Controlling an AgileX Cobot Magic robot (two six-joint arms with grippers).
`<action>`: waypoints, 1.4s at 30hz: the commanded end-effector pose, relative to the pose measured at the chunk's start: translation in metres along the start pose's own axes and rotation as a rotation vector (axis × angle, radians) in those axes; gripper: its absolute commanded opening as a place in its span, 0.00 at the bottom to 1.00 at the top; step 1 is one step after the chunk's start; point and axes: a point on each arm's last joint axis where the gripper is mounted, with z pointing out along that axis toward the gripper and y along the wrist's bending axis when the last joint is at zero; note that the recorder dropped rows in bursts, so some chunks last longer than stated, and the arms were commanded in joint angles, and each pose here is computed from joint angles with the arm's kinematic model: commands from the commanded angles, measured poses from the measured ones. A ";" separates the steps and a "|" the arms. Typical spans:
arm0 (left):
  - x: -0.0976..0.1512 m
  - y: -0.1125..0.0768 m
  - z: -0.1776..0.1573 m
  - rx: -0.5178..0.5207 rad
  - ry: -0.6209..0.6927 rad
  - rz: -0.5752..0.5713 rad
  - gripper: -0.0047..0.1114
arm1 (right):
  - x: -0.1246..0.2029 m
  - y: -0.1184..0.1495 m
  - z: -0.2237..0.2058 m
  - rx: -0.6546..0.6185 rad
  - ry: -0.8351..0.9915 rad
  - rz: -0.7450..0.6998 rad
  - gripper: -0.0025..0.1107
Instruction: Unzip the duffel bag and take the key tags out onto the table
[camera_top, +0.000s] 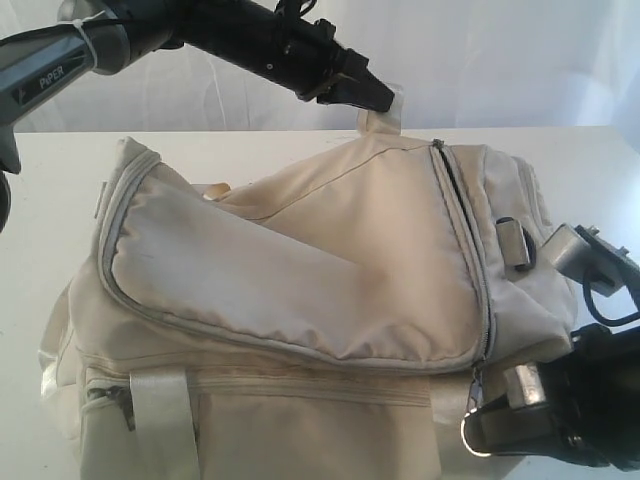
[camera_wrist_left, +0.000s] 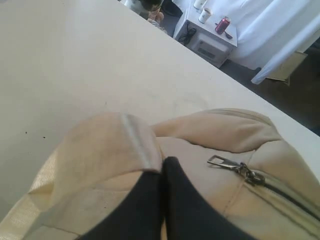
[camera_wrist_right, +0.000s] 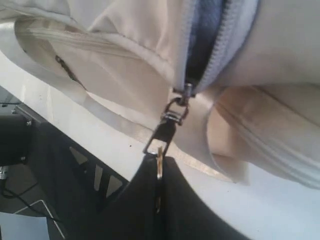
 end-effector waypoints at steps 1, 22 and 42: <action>-0.016 -0.013 -0.013 0.009 -0.067 0.010 0.04 | 0.000 -0.003 0.003 0.007 -0.012 -0.003 0.02; -0.013 -0.009 -0.043 -0.015 0.025 0.001 0.56 | -0.005 -0.007 0.003 0.045 -0.074 -0.017 0.02; 0.032 -0.026 -0.081 0.090 0.240 -0.104 0.55 | -0.014 -0.017 0.009 0.090 -0.097 -0.022 0.43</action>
